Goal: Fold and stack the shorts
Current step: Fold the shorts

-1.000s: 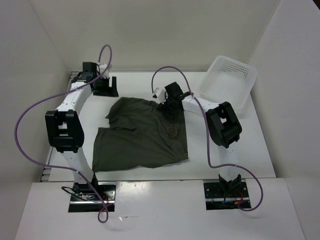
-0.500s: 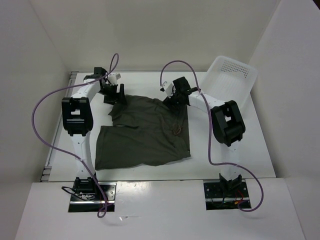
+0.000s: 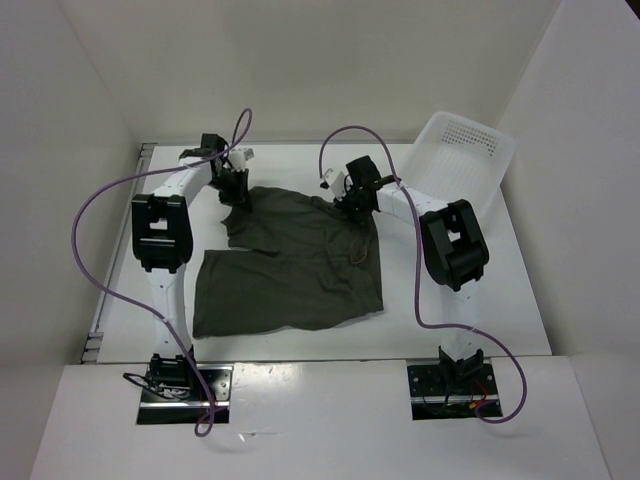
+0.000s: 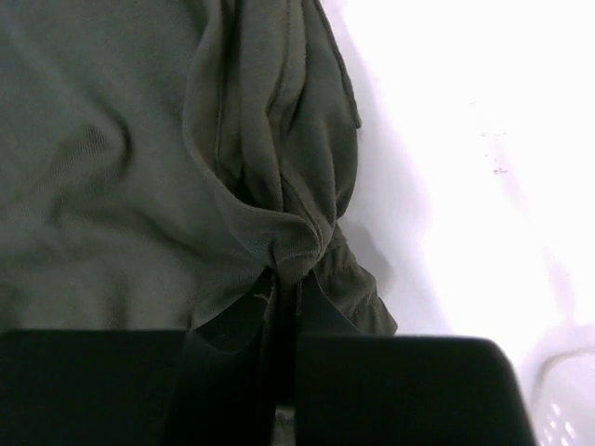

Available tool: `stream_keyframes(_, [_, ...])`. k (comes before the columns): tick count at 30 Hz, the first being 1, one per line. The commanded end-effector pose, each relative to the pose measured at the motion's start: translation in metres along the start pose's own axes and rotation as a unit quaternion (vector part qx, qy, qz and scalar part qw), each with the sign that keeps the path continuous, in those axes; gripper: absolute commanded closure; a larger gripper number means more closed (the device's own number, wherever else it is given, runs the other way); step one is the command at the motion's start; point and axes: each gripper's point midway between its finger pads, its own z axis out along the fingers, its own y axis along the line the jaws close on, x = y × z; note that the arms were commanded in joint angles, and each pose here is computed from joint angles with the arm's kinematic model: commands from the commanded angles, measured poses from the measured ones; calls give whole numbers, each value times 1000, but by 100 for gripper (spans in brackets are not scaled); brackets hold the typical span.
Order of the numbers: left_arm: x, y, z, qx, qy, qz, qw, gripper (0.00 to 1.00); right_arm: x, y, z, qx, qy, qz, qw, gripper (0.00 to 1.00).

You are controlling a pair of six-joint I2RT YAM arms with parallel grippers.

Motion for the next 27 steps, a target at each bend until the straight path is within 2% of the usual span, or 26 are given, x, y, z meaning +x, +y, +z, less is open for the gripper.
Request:
stream_keyframes(1, [-85,-9,-67,-69,-138,65,986,100,-24,-16,-15,32,-23,-7,999,100])
stream_keyframes(4, [-130,-6,-129,-139,-231,85,959,100,-56,-29,-40,77,-60,-14,995,100])
stream_keyframes(6, [-136,-16,-164,-184,-263,90,943,100,-76,-29,-59,99,-81,-31,991,100])
stream_keyframes(7, [-130,-22,-167,-189,-265,93,941,99,-82,-28,-66,104,-86,-40,990,100])
stream_keyframes(8, [-93,-25,-135,-189,-214,92,954,96,-83,-21,-69,102,-88,-52,990,100])
stream_keyframes(9, [-74,-39,-141,-188,-207,99,955,93,-83,-9,-75,105,-83,-76,988,100])
stream_keyframes(10, [-47,-45,-127,-181,-180,103,961,89,-84,-1,-77,105,-84,-89,987,100])
stream_keyframes(11, [-15,-47,-114,-185,-141,105,967,79,-84,8,-77,104,-84,-102,986,100])
stream_keyframes(12, [45,-56,-90,-173,-77,115,975,74,-89,26,-84,98,-91,-117,984,100])
stream_keyframes(13, [69,-57,-82,-170,-53,118,977,68,-76,40,-78,85,-79,-129,985,100])
stream_keyframes(14, [89,-58,-77,-167,-34,121,978,55,-72,50,-78,78,-76,-135,985,100])
stream_keyframes(16, [131,-62,-73,-146,12,118,982,42,-62,69,-80,61,-75,-140,985,100])
stream_keyframes(18, [143,-74,-79,-118,16,117,986,34,-46,82,-74,45,-63,-140,987,100])
stream_keyframes(22, [164,-99,-101,-64,25,114,991,32,-29,85,-76,50,-51,-145,987,100])
stream_keyframes(27, [124,-116,-148,-16,-52,96,994,34,-18,86,-76,52,-44,-150,986,100])
